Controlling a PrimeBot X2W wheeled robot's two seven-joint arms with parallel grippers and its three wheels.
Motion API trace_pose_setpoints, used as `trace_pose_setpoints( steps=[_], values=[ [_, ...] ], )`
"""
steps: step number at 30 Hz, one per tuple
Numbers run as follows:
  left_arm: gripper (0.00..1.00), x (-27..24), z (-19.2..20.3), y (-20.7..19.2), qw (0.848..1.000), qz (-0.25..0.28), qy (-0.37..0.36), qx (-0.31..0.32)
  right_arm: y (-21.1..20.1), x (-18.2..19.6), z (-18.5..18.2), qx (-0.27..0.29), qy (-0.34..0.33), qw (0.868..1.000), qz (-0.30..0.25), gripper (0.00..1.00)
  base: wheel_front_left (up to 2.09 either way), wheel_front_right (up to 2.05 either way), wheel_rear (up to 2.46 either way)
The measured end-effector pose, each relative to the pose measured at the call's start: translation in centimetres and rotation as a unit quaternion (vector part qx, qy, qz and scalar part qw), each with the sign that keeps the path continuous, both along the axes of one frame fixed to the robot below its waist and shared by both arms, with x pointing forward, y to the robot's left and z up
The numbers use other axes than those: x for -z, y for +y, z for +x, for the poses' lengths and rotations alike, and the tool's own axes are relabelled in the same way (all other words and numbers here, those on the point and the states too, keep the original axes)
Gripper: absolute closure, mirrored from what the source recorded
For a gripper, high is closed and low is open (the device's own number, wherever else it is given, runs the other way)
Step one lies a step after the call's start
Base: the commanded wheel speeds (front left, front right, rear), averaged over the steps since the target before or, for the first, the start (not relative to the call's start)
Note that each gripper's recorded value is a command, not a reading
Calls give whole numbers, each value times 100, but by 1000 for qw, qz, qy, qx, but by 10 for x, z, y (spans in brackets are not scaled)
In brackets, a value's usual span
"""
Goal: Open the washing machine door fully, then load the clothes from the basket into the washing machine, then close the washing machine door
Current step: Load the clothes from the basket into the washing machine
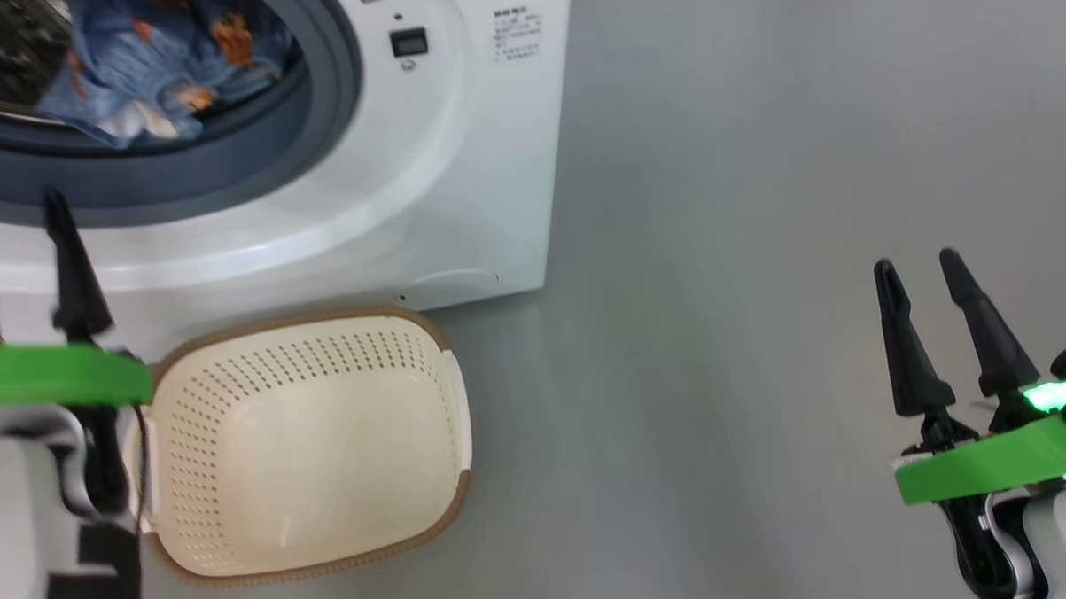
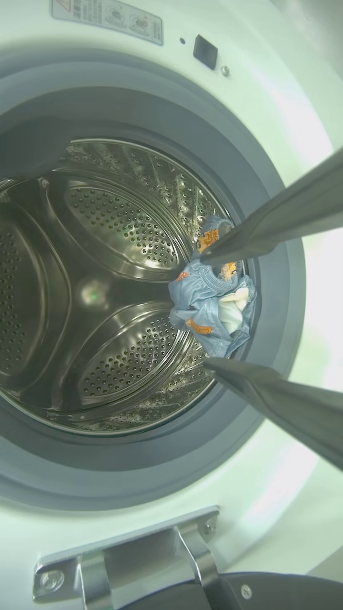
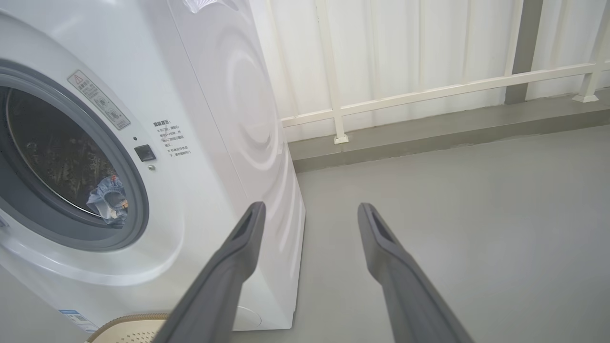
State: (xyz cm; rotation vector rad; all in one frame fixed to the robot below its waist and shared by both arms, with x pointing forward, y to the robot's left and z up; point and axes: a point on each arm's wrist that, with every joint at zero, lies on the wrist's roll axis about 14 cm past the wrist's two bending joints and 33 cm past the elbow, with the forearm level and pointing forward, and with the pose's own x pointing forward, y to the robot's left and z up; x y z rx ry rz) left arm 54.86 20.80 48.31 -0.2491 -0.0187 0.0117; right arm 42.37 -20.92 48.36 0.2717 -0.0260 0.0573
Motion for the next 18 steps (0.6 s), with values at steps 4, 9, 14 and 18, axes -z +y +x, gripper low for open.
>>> trace_pose_setpoints(
  steps=[4,9,14,18],
  values=[
    [0,0,-25,2,1000,10,3,-2,2,-4,-9,-4,-3,1000,0,0,0,0,0],
    [0,-3,-53,10,1000,22,2,-9,3,-13,-19,-7,-12,1000,2,0,0,0,0],
    [0,-4,-79,11,999,35,1,-10,1,-21,-30,-7,-20,1000,-1,0,0,0,0],
    [0,-3,-91,10,999,40,3,-9,-2,-23,-36,-3,-22,1000,-3,0,0,0,0]
  ],
)
